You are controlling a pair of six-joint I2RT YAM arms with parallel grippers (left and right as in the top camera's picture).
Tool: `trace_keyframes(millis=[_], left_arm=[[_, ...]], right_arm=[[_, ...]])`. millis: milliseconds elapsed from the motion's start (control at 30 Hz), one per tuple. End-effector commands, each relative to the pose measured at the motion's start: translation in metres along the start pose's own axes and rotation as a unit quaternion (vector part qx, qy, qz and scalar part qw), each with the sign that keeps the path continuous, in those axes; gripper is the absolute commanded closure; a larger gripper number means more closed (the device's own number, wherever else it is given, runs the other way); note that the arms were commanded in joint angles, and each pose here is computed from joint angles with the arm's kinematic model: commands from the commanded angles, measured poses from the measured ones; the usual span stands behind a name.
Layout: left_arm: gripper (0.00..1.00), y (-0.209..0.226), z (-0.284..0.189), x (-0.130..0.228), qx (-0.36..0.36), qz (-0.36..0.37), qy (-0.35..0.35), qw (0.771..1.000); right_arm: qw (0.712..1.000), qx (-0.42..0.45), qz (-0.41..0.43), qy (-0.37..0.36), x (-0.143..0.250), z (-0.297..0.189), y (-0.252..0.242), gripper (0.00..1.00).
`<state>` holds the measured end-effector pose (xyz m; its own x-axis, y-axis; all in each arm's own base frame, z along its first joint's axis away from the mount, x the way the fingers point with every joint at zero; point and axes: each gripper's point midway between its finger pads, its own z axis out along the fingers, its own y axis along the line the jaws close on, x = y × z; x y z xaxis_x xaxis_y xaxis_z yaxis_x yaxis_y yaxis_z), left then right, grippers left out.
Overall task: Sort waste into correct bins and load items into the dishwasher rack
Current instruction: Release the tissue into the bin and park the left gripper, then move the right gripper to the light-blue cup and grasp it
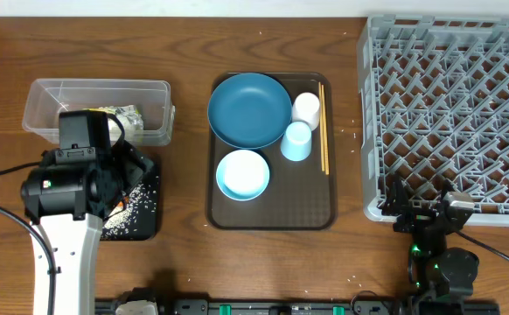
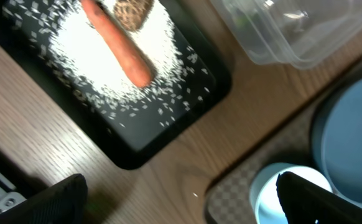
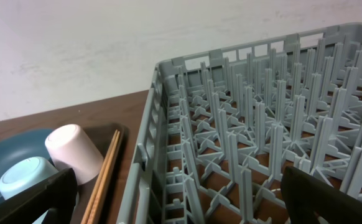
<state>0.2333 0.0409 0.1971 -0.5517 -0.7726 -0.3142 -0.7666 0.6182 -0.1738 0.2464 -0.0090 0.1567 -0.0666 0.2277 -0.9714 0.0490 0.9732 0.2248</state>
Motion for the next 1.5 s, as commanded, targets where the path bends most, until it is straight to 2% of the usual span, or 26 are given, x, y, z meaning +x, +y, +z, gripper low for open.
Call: trace_keyframes(millis=[0,400,467,533,567,600,700,767,800,967,1033,1133,1233,1367,1467], left_arm=[[0.02,0.014,0.003,-0.011,-0.042,0.005,-0.028,0.999],[0.02,0.032,0.003,-0.022,-0.061,-0.056,-0.036,0.996],[0.02,0.032,0.003,-0.022,-0.061,-0.056,-0.036,0.996],[0.02,0.032,0.003,-0.022,-0.061,-0.056,-0.036,0.996],[0.02,0.032,0.003,-0.022,-0.061,-0.056,-0.036,0.996],[0.02,0.032,0.003,-0.022,-0.061,-0.056,-0.036,0.996],[0.02,0.032,0.003,-0.022,-0.061,-0.056,-0.036,0.996],[0.02,0.032,0.003,-0.022,-0.061,-0.056,-0.036,0.996],[0.02,0.032,0.003,-0.022,-0.061,-0.056,-0.036,0.996],[0.02,0.032,0.003,-0.022,-0.061,-0.056,-0.036,0.996],[0.02,0.032,0.003,-0.022,-0.061,-0.056,-0.036,0.996],[0.02,0.032,0.003,-0.022,-0.061,-0.056,-0.036,0.996],[0.02,0.032,0.003,-0.022,-0.061,-0.056,-0.036,0.996],[0.02,0.032,0.003,-0.022,-0.061,-0.056,-0.036,0.996],[0.02,0.032,0.003,-0.022,-0.061,-0.056,-0.036,0.996]], right_arm=[[1.0,0.002,-0.001,0.001,0.001,0.0,-0.002,0.01],[1.0,-0.004,0.0,-0.001,-0.001,0.0,0.0,0.01],[0.999,-0.022,0.034,-0.011,-0.006,0.0,0.007,0.01],[0.992,-0.062,0.104,-0.024,-0.016,-0.002,0.021,0.01],[0.983,-0.093,0.154,-0.022,-0.02,-0.004,0.031,0.01],[0.958,-0.155,0.242,-0.001,-0.024,-0.009,0.053,0.01],[0.872,-0.26,0.402,0.099,-0.019,-0.028,0.094,0.01],[0.818,-0.269,0.487,0.148,-0.016,-0.034,0.102,0.01],[0.81,-0.266,0.499,0.153,-0.016,-0.033,0.102,0.01],[0.797,-0.263,0.516,0.17,-0.012,-0.035,0.104,0.01],[0.801,-0.286,0.501,0.16,-0.021,-0.039,0.109,0.01],[0.823,-0.367,0.423,0.092,-0.056,-0.056,0.123,0.01],[0.825,-0.425,0.372,0.021,-0.093,-0.076,0.133,0.01],[0.835,-0.431,0.343,-0.003,-0.118,-0.087,0.138,0.01],[0.855,-0.42,0.303,-0.01,-0.136,-0.089,0.143,0.01]])
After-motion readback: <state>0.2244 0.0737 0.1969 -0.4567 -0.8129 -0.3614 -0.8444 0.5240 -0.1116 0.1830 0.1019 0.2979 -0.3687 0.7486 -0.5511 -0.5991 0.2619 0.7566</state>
